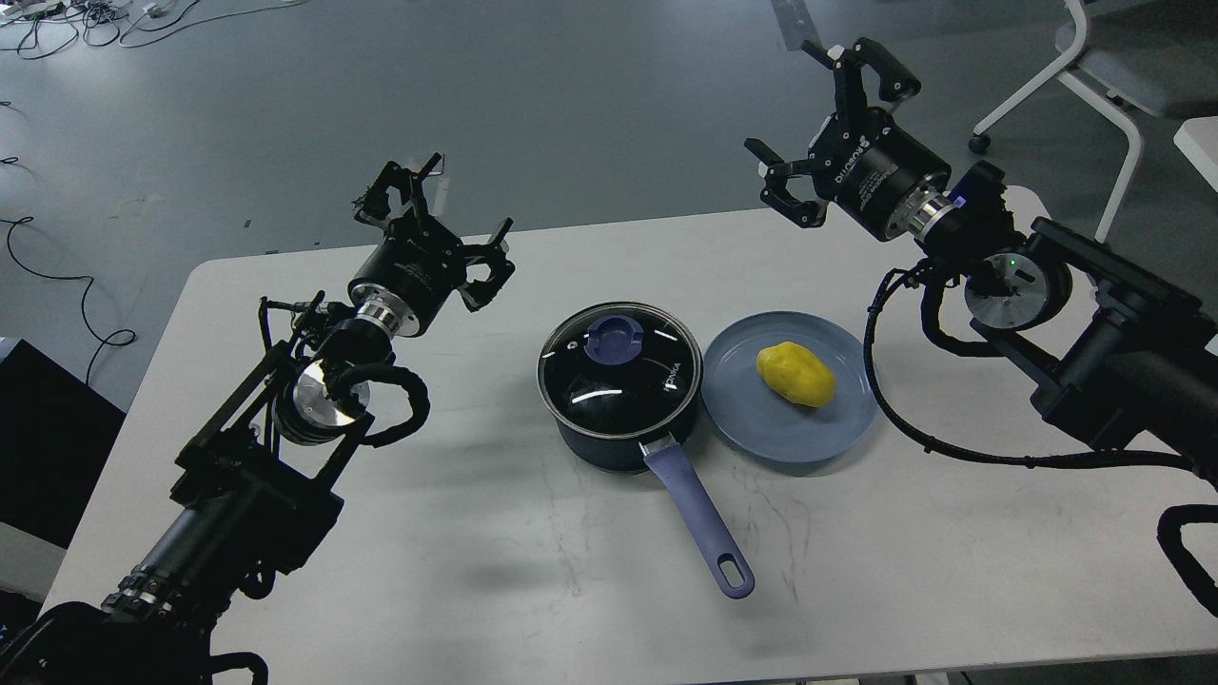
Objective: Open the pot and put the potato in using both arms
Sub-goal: 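Raise the left gripper and open it above the table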
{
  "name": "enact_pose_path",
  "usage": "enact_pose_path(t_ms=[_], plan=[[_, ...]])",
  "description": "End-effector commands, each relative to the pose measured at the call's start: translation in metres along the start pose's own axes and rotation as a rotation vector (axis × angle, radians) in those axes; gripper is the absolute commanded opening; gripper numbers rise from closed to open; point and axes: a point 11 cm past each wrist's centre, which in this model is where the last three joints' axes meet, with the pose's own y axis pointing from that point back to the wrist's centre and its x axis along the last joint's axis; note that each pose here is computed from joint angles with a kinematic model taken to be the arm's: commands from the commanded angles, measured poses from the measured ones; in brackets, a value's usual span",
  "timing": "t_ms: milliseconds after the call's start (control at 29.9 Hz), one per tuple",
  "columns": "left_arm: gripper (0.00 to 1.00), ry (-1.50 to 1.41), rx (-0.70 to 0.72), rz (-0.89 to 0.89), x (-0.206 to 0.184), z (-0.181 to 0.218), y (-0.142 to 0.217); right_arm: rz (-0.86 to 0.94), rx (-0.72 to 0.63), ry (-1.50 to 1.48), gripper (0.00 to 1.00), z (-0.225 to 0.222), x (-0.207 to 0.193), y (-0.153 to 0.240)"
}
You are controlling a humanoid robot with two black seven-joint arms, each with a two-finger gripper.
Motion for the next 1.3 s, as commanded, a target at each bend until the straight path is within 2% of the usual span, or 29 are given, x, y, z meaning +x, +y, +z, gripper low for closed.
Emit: enact_pose_path(t_ms=[0, 434, 768, 1269], plan=[[0.98, 0.016, -0.015, 0.008, 0.004, 0.001, 0.003, 0.018, -0.016, -0.018, 1.0, 0.013, 0.004, 0.003], [0.98, 0.026, -0.032, 0.017, 0.007, 0.004, 0.005, 0.014, 0.004, -0.015, 1.0, 0.004, 0.003, 0.001], [0.98, -0.005, -0.125, 0.026, 0.013, 0.019, 0.01, 0.02, 0.031, -0.02, 1.0, -0.002, 0.004, 0.003], [0.98, -0.038, -0.128, 0.034, 0.02, 0.029, 0.014, 0.016, 0.026, 0.007, 1.0, -0.01, -0.001, -0.001]])
